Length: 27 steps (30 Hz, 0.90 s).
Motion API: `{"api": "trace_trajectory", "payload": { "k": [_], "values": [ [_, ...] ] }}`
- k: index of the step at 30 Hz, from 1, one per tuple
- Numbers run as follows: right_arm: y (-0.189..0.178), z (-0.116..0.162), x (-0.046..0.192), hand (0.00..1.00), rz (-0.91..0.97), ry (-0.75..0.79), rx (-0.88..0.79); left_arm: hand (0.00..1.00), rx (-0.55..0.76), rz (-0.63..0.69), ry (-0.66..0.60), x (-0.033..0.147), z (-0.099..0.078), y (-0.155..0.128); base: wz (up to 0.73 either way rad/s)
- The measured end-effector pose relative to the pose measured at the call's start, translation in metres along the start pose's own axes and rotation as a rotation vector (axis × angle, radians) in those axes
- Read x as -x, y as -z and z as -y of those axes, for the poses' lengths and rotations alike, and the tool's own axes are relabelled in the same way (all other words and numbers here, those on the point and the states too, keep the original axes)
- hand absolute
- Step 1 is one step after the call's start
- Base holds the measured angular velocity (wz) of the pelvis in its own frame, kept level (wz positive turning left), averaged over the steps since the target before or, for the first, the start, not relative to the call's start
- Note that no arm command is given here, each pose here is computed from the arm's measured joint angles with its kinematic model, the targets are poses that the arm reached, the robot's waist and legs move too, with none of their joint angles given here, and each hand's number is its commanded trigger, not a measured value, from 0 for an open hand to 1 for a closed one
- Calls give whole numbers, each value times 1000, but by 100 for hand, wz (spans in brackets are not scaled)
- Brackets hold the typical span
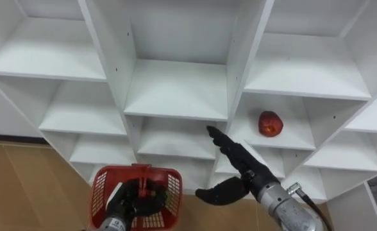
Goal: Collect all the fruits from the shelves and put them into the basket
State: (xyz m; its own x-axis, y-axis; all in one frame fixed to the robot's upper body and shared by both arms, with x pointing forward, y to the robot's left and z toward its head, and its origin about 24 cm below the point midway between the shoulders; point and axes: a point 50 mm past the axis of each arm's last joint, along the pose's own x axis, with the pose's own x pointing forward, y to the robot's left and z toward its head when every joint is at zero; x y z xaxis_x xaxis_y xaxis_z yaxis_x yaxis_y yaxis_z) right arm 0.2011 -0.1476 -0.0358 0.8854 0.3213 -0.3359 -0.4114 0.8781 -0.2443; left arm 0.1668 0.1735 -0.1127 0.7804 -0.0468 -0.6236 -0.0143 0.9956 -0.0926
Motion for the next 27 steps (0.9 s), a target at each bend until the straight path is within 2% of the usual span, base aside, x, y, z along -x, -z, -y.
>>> {"api": "trace_trajectory", "payload": {
  "k": [6, 12, 27],
  "values": [
    [3, 7, 3, 0, -5, 74, -53, 100, 20, -17, -50, 4, -6, 6, -1],
    [14, 22, 14, 0, -37, 241, -148, 100, 26, -34, -83, 9, -14, 13, -5],
    [28, 48, 33, 0, -83, 550, -249, 100, 60, -49, -166, 12, -26, 15, -6]
  ]
}}
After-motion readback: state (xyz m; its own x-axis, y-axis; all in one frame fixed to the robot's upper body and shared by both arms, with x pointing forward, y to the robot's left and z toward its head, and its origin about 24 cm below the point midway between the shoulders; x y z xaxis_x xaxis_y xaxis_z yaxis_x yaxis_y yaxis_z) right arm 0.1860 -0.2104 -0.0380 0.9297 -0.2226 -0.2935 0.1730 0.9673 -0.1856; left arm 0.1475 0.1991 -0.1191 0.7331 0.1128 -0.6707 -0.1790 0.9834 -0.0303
